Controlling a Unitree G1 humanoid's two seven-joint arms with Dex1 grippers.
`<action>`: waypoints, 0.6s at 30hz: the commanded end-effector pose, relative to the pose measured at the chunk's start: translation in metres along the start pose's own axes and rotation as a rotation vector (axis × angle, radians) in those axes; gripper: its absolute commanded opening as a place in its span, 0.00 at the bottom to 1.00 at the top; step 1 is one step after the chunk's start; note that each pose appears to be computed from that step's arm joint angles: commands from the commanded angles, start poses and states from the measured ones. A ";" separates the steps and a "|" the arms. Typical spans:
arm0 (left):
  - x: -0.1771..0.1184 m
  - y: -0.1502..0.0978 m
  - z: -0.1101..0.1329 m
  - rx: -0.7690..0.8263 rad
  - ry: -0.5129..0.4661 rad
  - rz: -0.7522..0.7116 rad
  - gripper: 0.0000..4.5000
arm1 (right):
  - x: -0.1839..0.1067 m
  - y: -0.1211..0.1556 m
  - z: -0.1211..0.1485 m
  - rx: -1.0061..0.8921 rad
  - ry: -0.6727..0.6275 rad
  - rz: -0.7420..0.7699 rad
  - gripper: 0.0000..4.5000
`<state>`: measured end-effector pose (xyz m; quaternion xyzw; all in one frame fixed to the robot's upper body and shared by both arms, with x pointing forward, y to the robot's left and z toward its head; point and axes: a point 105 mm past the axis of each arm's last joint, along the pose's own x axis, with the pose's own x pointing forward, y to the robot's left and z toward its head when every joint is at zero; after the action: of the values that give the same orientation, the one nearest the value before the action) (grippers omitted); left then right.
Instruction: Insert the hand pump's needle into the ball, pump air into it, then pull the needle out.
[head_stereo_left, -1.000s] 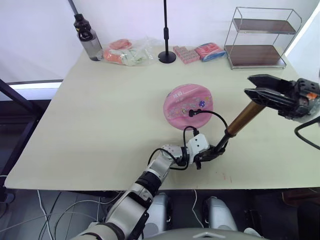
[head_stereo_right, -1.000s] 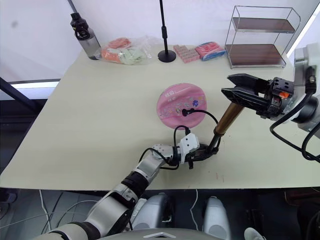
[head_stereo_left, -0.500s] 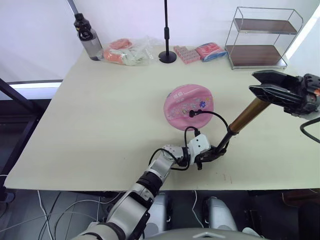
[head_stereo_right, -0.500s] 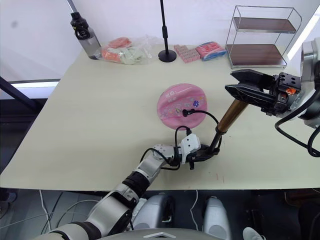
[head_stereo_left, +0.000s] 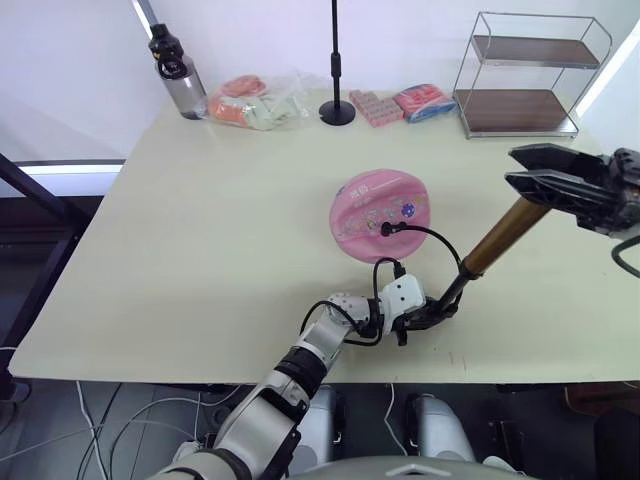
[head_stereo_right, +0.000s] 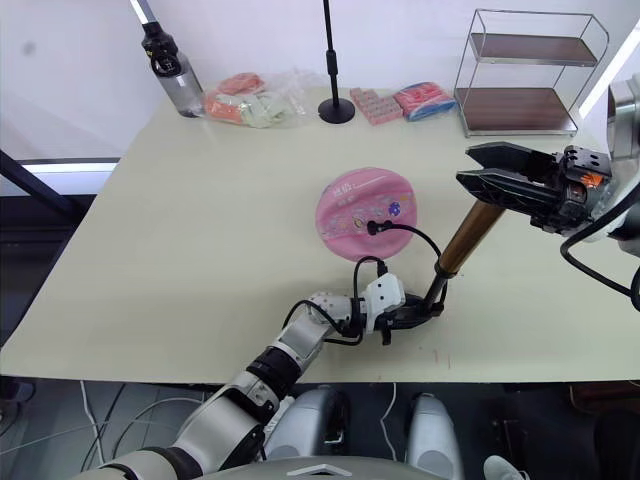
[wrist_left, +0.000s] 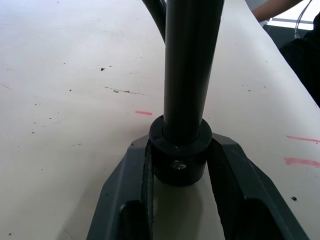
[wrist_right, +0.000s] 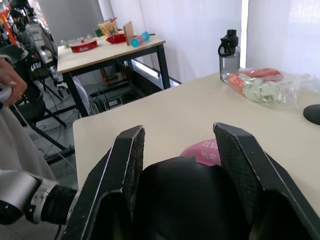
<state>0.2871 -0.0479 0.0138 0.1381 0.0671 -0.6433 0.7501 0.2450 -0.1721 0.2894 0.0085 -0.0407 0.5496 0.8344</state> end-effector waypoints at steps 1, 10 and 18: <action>0.002 -0.020 -0.032 -0.058 0.110 -0.062 0.24 | -0.002 0.003 -0.017 -0.003 0.059 -0.004 0.40; 0.002 -0.020 -0.034 -0.066 0.134 -0.084 0.24 | -0.007 -0.009 -0.085 0.086 0.193 -0.049 0.40; 0.004 -0.022 -0.034 -0.066 0.129 -0.091 0.24 | 0.000 -0.013 -0.128 0.135 0.292 -0.056 0.40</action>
<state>0.2861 -0.0503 0.0079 0.1420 0.0824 -0.6482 0.7436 0.2638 -0.1692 0.1906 -0.0227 0.0657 0.5318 0.8440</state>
